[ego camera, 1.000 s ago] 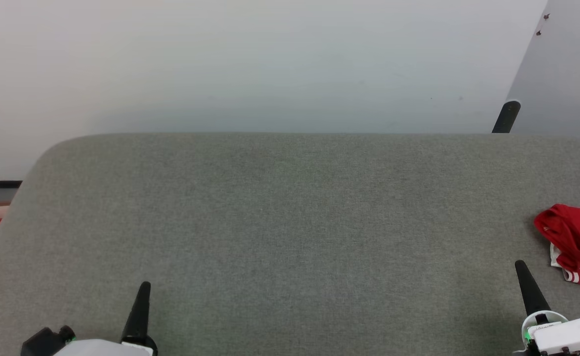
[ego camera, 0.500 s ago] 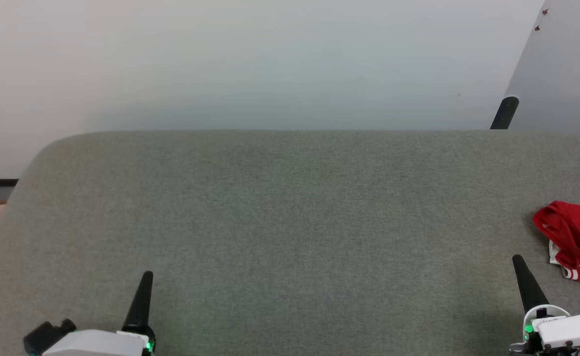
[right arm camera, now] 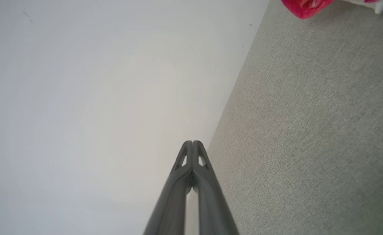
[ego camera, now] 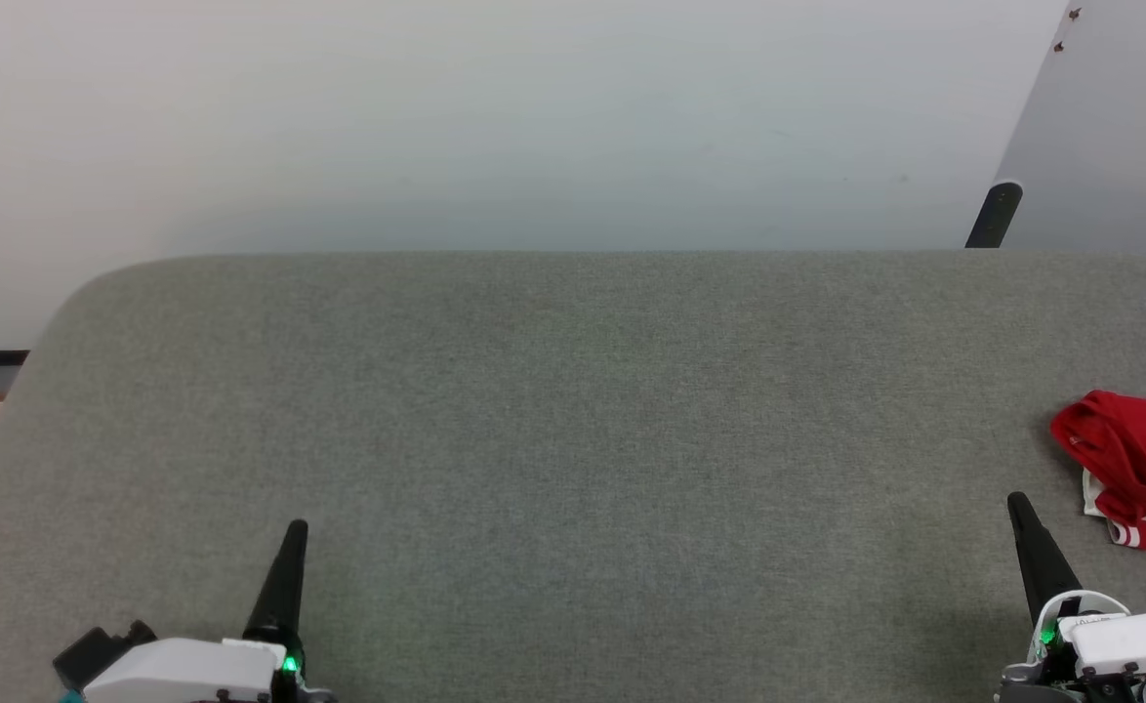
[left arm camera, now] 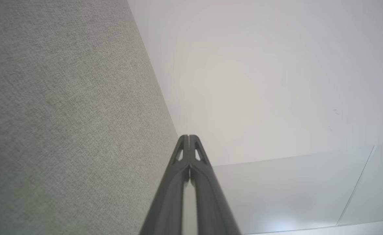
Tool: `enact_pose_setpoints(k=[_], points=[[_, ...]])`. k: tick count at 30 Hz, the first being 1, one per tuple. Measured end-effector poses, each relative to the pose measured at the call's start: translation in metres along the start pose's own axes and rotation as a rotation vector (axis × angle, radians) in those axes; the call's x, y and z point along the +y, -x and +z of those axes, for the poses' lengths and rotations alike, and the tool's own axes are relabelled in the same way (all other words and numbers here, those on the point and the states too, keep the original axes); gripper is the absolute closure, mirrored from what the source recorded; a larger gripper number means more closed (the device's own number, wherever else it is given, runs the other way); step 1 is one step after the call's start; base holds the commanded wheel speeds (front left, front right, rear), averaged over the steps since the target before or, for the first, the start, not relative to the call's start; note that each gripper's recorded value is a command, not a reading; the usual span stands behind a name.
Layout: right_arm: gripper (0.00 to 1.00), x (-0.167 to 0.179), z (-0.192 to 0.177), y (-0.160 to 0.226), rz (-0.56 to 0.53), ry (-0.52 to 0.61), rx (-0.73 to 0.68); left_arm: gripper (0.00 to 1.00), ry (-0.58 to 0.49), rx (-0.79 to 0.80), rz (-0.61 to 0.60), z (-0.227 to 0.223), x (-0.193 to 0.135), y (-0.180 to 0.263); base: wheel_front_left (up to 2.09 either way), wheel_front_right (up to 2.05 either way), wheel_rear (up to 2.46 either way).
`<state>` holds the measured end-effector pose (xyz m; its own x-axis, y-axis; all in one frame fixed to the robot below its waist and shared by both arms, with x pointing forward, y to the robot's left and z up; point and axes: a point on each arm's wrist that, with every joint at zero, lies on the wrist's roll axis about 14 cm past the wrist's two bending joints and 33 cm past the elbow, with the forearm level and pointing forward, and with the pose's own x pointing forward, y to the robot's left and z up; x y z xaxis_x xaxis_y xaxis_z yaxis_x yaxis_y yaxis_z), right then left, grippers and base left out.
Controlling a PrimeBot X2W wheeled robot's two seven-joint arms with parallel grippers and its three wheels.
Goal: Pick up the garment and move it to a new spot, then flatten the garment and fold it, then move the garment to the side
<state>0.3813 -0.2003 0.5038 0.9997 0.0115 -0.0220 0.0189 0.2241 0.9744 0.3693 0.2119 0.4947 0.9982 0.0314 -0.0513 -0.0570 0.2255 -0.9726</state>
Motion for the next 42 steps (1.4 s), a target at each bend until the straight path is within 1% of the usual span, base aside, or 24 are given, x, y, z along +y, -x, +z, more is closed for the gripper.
enact_pose_setpoints(k=[33, 42], points=[[1.0, -0.001, 0.0, -0.005, 0.008, -0.221, -0.012, 1.0, 0.227, 0.027, -0.043, -0.01, -0.013, -0.017, 0.0, 0.0, 0.0], [1.0, 0.002, 0.001, -0.007, 0.016, -0.228, -0.013, 1.0, 0.232, 0.027, -0.044, -0.01, -0.013, -0.018, 0.0, 0.0, 0.0]])
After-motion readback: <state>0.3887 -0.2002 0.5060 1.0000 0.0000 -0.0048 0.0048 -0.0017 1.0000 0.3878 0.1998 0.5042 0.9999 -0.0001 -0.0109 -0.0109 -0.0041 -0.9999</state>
